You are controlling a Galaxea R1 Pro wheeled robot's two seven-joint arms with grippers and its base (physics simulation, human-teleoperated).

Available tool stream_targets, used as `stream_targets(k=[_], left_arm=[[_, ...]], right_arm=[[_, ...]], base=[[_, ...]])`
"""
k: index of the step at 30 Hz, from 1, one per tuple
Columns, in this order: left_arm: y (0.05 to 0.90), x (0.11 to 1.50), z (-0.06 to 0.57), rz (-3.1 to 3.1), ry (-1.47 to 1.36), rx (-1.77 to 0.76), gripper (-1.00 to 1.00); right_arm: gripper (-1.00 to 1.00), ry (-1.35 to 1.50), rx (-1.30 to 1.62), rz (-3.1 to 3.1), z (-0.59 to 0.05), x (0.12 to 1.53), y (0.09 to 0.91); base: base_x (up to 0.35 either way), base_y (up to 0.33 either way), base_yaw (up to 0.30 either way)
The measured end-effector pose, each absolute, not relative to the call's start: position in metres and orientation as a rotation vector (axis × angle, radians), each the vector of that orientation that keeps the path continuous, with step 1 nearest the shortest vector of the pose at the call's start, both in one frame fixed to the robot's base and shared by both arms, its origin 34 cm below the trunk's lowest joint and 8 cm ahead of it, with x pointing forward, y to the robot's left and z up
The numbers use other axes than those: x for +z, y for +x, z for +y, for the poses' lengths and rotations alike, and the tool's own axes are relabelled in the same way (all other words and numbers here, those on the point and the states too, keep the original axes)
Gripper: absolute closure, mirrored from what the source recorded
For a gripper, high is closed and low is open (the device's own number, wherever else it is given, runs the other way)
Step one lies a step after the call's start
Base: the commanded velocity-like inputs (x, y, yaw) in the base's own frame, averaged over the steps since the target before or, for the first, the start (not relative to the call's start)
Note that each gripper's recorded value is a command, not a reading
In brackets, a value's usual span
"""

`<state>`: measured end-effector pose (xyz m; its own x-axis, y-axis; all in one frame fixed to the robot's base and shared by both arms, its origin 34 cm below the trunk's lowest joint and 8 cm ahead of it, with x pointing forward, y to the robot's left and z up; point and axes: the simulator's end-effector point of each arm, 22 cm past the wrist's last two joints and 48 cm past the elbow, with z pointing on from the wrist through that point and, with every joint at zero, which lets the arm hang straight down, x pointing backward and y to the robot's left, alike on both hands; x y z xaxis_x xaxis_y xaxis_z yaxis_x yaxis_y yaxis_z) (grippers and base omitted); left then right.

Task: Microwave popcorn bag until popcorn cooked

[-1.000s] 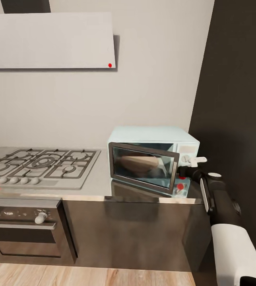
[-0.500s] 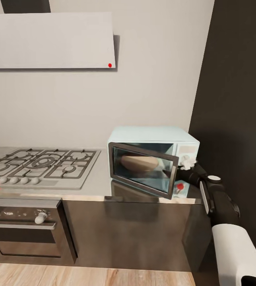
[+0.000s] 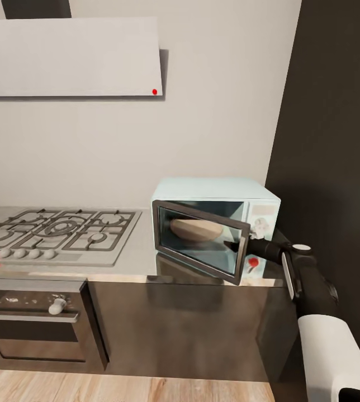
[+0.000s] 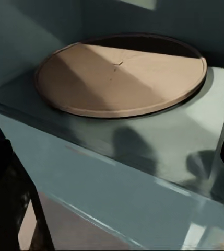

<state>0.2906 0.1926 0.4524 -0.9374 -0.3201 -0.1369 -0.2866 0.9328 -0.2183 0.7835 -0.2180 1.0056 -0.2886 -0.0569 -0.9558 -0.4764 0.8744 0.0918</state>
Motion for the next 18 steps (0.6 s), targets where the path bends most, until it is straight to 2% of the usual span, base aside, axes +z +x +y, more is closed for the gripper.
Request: stream_targets(k=[5, 18], left_arm=[[0.2907, 0.4525, 0.1896, 2.920, -0.459, -0.297, -1.00], [0.2907, 0.4525, 0.1892, 2.920, -0.461, -0.298, -1.00]], right_arm=[[-1.00, -0.394, 0.438, 1.848, -0.2164, 1.0033, 0.7830], [-1.00, -0.394, 0.445, 1.852, -0.2130, 1.0012, 0.7829]], base=[[-0.204, 0.124, 0.000], [-0.258, 0.191, 0.000]])
